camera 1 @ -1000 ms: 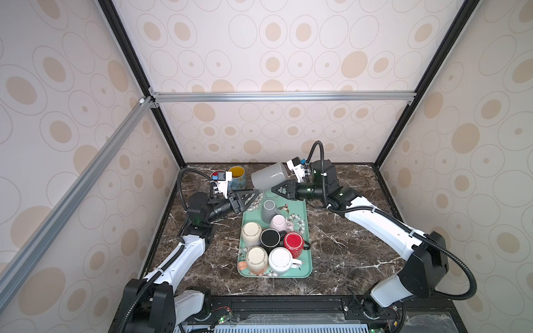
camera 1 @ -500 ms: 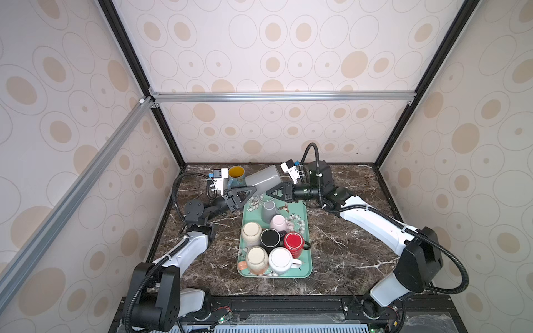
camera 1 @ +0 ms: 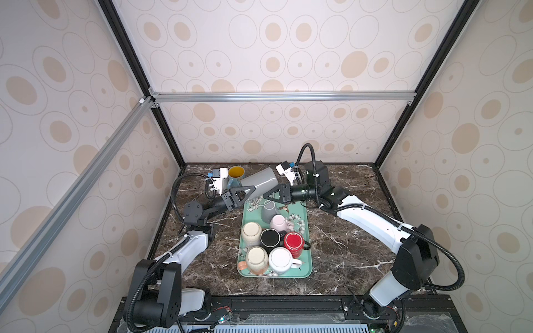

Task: Turn the mug right side up
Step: Place the mug at the top-center of the table.

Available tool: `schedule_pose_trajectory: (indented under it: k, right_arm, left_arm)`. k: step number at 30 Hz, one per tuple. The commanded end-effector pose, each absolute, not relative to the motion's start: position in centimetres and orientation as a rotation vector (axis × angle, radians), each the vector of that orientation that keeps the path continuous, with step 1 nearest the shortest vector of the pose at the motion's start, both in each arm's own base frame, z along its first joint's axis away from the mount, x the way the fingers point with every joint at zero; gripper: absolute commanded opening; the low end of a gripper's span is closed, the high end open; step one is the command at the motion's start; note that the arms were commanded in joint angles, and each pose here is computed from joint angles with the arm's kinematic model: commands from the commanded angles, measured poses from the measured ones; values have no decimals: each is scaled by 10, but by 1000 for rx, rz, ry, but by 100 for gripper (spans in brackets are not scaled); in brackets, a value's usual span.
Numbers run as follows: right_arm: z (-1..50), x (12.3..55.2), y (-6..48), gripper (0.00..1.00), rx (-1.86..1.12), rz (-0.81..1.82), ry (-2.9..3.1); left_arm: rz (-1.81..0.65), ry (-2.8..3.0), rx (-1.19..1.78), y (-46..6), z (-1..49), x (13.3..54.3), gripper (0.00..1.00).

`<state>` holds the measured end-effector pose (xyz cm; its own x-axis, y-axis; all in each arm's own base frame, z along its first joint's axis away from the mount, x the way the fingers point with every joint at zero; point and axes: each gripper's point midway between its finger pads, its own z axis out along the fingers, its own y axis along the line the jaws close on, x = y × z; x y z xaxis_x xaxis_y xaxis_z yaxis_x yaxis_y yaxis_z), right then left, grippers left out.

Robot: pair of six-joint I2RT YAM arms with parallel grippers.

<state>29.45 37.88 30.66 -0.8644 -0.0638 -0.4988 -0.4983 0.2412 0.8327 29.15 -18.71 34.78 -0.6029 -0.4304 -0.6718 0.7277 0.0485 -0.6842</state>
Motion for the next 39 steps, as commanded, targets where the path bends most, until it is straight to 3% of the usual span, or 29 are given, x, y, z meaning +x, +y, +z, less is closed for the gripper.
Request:
schedule_pose_trajectory:
  k: [1,5,10,22,39]
  right_arm:
    - [307,310,379,22,-490,1539,2134]
    - [298,310,367,36,-477,1428,2191]
    - [286,309,342,44,-450,1227,2253]
    - [259,308,289,47,-384,933,2331]
    - [234,307,266,48,-403,762,2384]
  left_arm:
    - [-1697,1342,492,-193,380,263,0]
    - [-1680,1341,492,-193,383,267,0]
    - [-1623,1417,468,-196,376,285,0]
    - [-1219,1725,453,-192,349,339,0]
    - [-804,1977,560,-200,319,408,0]
